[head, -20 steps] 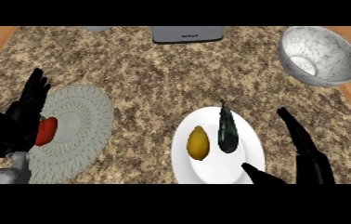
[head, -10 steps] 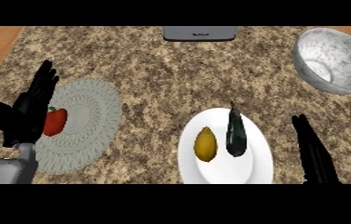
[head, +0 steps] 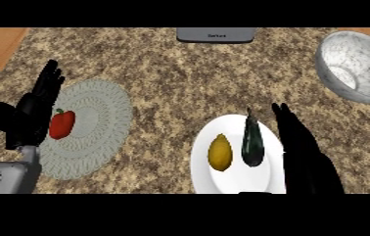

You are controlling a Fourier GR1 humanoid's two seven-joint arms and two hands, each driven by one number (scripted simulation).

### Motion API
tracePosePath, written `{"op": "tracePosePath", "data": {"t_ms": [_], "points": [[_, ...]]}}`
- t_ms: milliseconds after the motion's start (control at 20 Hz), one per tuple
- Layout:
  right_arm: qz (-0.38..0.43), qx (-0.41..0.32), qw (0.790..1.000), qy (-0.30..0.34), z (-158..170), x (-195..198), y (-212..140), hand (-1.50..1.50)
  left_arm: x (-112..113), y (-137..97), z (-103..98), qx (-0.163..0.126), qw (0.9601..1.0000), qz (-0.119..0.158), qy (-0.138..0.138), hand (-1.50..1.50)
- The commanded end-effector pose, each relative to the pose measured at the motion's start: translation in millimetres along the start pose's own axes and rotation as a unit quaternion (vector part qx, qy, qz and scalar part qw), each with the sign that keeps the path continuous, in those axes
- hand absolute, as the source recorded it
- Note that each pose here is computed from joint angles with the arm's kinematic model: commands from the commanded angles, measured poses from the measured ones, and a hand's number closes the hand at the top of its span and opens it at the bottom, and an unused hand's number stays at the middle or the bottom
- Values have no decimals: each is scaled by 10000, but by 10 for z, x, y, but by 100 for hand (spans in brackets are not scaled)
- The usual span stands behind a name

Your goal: Pick the lemon from the plate and place it in the bowl

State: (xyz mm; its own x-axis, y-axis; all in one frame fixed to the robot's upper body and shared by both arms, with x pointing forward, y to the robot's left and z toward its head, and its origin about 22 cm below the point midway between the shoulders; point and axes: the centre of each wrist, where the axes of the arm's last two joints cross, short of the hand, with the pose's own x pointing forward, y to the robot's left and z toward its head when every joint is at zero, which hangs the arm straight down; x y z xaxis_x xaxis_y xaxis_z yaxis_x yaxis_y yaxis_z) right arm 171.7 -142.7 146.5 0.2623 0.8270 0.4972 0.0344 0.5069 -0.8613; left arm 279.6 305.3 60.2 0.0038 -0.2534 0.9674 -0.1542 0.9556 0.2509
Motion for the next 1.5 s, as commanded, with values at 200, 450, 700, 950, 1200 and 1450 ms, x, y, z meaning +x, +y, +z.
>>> {"op": "tracePosePath", "data": {"t_ms": [200,450,700,950,1200,1450], "points": [[566,1361,9864,733,-459,189,170,-150,-13,-163,-22,-33,10000,42,55,0],[982,2223,9656,926,-551,63,374,-150,-27,5,16,34,10000,-38,46,0],[1149,2541,9531,1175,-826,147,458,-150,-7,-9,-46,32,10000,-19,25,0],[1541,1962,9633,996,-847,289,576,-150,24,107,28,21,10000,23,-45,0],[1762,1742,9644,919,-750,236,726,-150,-14,54,80,30,9999,-115,-12,0],[1554,2095,9601,1008,-633,239,993,-150,86,62,-64,24,10000,-48,-10,0]]}}
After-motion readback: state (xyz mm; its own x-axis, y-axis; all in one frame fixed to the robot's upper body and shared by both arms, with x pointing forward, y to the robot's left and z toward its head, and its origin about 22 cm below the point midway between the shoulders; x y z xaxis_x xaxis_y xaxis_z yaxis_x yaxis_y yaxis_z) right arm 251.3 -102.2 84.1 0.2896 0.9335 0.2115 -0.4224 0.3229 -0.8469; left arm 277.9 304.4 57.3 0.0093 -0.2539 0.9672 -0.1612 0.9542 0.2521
